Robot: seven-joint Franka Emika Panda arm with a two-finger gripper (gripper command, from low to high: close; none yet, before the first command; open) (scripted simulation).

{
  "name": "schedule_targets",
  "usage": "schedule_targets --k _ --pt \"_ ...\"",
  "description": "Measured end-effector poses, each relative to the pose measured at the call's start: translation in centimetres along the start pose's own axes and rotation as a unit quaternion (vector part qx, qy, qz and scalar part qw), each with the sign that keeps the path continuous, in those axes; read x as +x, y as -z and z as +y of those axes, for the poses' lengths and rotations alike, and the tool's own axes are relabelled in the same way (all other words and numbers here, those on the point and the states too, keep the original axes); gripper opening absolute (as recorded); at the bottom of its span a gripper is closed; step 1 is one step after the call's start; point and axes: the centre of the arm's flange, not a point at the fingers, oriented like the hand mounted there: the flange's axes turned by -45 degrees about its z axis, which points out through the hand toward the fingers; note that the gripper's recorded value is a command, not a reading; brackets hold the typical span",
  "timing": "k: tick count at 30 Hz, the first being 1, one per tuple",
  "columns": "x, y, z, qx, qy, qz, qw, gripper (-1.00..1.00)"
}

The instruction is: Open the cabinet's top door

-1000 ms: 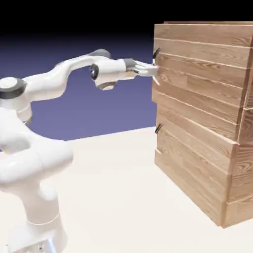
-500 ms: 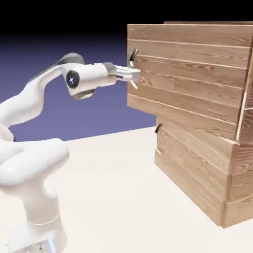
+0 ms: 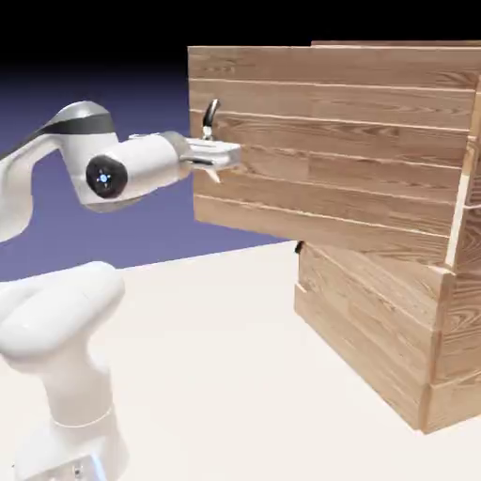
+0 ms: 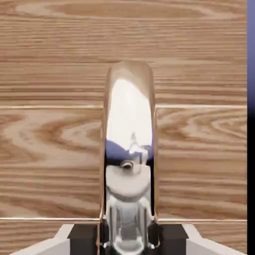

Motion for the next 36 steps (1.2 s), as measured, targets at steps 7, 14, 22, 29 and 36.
schedule_targets --k 7,14,22,29,36 --pt "0.0 4.2 -1.6 -0.046 0.0 0.0 0.999 -1.0" --pt "0.0 8.8 -3.8 -0.099 0.0 0.0 0.995 -1.0" --pt "0.0 14.2 -7.4 -0.167 0.0 0.0 0.986 -1.0" --pt "0.0 18.8 -11.3 -0.228 0.0 0.0 0.974 -1.0" --pt "0.0 23.2 -16.2 -0.295 0.0 0.0 0.956 -1.0"
